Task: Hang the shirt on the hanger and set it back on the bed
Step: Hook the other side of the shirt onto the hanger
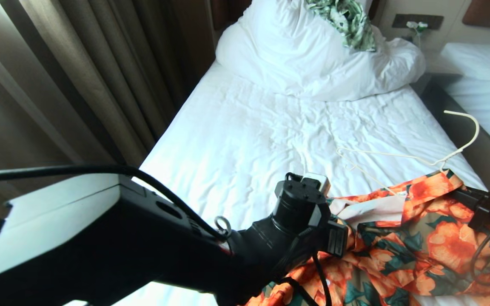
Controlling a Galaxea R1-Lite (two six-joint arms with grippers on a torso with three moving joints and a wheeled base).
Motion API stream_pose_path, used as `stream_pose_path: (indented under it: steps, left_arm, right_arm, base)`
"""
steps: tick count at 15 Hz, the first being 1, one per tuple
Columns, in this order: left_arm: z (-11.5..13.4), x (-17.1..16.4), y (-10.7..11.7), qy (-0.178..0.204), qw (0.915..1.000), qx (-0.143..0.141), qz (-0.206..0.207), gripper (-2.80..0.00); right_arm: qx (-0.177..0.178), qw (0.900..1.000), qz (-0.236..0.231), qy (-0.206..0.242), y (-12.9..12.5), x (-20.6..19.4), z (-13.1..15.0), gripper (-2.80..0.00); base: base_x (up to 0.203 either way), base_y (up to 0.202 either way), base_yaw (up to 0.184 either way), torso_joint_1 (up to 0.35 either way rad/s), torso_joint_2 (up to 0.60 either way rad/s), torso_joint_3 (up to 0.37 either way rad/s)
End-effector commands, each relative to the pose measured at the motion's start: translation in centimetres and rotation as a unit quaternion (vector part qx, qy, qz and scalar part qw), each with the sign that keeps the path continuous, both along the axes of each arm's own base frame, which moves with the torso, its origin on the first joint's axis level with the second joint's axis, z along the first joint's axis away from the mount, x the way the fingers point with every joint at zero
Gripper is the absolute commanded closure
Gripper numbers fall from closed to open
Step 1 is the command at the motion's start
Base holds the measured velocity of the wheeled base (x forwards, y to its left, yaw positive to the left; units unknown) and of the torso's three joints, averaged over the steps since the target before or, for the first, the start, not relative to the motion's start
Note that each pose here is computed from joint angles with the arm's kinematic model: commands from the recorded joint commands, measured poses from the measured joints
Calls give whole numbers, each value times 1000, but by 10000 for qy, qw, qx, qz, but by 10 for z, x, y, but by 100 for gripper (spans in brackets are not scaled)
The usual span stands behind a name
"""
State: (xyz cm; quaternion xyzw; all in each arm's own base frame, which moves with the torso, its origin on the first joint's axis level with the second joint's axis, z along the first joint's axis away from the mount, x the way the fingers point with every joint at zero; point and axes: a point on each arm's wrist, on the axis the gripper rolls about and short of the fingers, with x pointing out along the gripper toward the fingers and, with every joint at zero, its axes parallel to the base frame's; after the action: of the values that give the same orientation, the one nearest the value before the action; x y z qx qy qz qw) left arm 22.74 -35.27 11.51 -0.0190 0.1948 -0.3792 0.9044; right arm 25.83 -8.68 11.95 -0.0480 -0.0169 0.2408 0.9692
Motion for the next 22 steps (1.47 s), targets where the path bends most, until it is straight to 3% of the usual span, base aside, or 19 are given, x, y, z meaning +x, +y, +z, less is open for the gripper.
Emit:
stream_pose_path:
  steps: [1, 3, 4, 7, 13, 18, 22]
  left_arm:
    - [-19, 10, -11, 47, 9999, 112, 94, 0]
    - [-19, 20, -12, -34, 9997, 93, 206, 0]
    - [-17, 26, -14, -57, 9996, 97, 240, -280]
    - [-10, 45, -25, -138, 9989, 138, 419, -280]
    - [-43, 76, -30, -574, 9917, 967, 628, -280]
    - [-59, 79, -31, -868, 9822, 1447, 821, -280]
    - [-79, 72, -35, -1120, 9782, 1531, 850, -280]
  right_arm:
    - [49, 9999, 19, 106, -1, 4, -8, 0]
    - [28, 10000, 9, 33, -2, 6, -4, 0]
    - [32, 10000, 3, 7, -2, 6, -3, 0]
    - [122, 9999, 54, 4, 1, 6, 1, 0]
    - [102, 9998, 136, -44, 5, 8, 4, 0]
    - [139, 9997, 149, -165, 5, 10, 13, 0]
    - [148, 9996, 198, -142, 8, 10, 13, 0]
  base:
    - [0, 0, 0, 0, 0, 0]
    - [0, 0, 0, 0, 0, 0]
    - [0, 0, 0, 0, 0, 0]
    - [0, 0, 0, 0, 0, 0]
    - [0, 0, 0, 0, 0, 0]
    - [0, 0, 0, 0, 0, 0]
    - [0, 0, 0, 0, 0, 0]
